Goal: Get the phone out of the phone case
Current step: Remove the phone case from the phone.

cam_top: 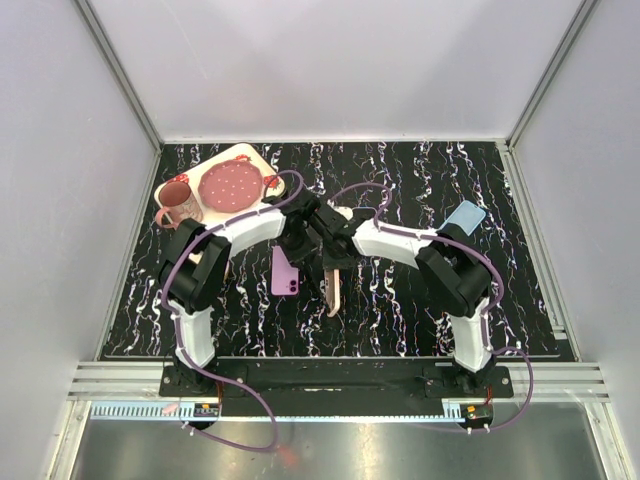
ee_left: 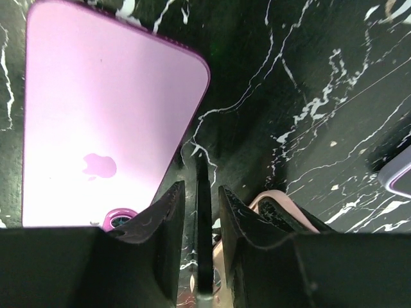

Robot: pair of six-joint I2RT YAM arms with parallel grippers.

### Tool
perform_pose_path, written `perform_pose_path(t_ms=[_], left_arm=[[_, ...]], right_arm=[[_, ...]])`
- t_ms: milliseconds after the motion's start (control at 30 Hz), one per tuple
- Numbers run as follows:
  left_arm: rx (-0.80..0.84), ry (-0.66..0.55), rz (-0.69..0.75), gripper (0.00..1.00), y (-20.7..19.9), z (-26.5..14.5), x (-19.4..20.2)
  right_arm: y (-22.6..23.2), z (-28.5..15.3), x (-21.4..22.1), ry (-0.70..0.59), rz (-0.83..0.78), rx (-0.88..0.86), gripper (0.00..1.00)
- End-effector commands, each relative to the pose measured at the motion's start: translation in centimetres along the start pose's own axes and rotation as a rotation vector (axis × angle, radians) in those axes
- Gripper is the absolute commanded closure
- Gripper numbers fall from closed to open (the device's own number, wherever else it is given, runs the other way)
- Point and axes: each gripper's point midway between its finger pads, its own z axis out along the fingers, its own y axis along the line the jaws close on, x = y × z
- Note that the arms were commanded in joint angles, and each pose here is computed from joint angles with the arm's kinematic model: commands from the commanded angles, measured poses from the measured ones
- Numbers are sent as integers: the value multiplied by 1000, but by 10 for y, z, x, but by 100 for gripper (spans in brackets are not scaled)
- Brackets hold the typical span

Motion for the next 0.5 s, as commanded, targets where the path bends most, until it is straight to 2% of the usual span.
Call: perform_pose_path(t_ms=[0, 100, 200, 233, 300, 367, 467], left_arm=[[-79, 33, 81, 70, 16, -4, 39], [-63, 41, 84, 70, 14, -8, 40], [-57, 36, 86, 75, 13, -10, 40], [-53, 34, 85, 79, 12, -11, 39], [-52, 25, 86, 91, 12, -13, 38], [-46, 17, 84, 100, 11, -15, 36], [-2, 12, 109, 100, 0, -18, 34]], right_arm=[[-34, 25, 16, 5, -2, 99, 75], [-35, 18, 13, -8, 4, 91, 76], [-40, 12, 12, -16, 14, 90, 80], [-40, 6, 8, -27, 21, 80, 90], [-52, 1, 6, -30, 42, 88, 100], [-58, -12, -7, -68, 69, 60, 100], [-78, -32, -25, -128, 112, 56, 100]])
